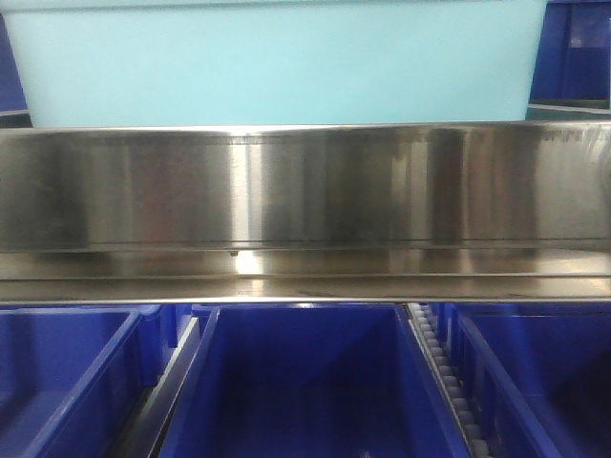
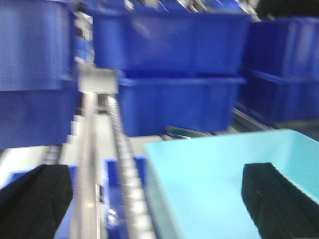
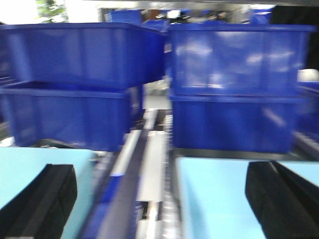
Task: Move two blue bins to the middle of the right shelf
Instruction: 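Close both grippers on the side walls of the light blue bin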
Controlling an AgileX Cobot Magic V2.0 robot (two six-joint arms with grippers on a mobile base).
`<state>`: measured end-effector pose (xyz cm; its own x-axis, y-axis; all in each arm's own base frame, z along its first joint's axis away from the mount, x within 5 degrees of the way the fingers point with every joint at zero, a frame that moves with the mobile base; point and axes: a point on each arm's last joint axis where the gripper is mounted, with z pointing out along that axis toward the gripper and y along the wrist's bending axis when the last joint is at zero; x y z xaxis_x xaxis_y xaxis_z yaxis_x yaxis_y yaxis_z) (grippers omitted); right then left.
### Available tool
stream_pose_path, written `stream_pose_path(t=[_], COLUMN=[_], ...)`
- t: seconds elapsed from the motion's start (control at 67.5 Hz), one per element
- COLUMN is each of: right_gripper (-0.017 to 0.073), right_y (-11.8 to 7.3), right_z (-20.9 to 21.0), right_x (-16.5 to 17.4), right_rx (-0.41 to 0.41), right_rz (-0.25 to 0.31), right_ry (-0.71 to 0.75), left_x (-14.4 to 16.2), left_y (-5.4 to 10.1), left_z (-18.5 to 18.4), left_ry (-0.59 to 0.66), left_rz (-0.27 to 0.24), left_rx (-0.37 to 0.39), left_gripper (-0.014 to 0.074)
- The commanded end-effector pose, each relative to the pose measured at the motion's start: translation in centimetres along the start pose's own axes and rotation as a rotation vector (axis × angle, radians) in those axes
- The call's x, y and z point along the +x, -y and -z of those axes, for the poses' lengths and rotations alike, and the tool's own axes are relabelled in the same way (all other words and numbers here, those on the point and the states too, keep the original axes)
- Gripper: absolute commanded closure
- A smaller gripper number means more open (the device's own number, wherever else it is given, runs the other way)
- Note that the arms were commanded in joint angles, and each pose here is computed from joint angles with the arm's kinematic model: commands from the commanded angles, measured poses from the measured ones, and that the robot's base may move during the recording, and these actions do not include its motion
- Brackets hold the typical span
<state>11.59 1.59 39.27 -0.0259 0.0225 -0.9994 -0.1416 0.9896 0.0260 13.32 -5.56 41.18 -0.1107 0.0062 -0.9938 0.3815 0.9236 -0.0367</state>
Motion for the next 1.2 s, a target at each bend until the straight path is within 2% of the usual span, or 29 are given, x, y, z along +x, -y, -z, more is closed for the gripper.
stream_pose_path(t=[0.0,0.104,0.237,0.37,0.489,0.563,0.667,0.889,1.022,1.126,1.185], right_gripper=[-0.001,-0.001,-0.001,-0.001,-0.001,-0.001,-0.001,-0.0009,-0.0006,0.0067,0.0162], right_y=[-1.0,-3.3,-5.3,-6.2,-6.5,-6.9,-7.4,-8.0,-8.2,-8.3,-8.3], right_z=[-1.8,-4.8,-9.1,-13.3,-16.5,-18.4,-20.9,-24.5,-25.7,-26.2,-26.4], right_x=[-1.6,-3.8,-4.9,-5.6,-5.2,-4.3,-2.0,2.8,4.8,5.7,6.1], right_rx=[-0.078,-0.206,-0.268,-0.237,-0.186,-0.175,-0.163,-0.141,-0.135,-0.132,-0.13], right_rz=[0.002,0.021,0.042,0.002,0.006,0.005,0.001,0.006,0.012,0.015,0.016], right_ry=[-0.061,-0.196,-0.409,-0.639,-0.758,-0.808,-0.881,-1.028,-1.081,-1.106,-1.122], left_x=[-1.5,-3.5,-4.6,-4.5,-3.7,-2.5,-0.2,3.3,4.3,4.5,4.5], left_y=[0.9,1.9,2.0,1.4,0.7,0.3,-0.2,-0.7,-0.8,-0.9,-0.9], left_z=[-1.9,-4.9,-8.4,-11.9,-14.6,-16.4,-18.9,-22.1,-23.0,-23.2,-23.3], left_ry=[-0.1,-0.258,-0.425,-0.603,-0.704,-0.777,-0.864,-0.971,-1.0,-0.997,-0.991], left_rz=[-0.008,0.004,0.034,0.058,0.063,0.076,0.119,0.132,0.135,0.133,0.13], left_rx=[0.05,0.084,0.08,0.055,0.033,0.024,0.039,0.037,0.035,0.032,0.03], left_gripper=[-0.0008,-0.0008,-0.0008,-0.0008,-0.0008,-0.0008,-0.0008,-0.0008,-0.0006,0.0025,0.0102])
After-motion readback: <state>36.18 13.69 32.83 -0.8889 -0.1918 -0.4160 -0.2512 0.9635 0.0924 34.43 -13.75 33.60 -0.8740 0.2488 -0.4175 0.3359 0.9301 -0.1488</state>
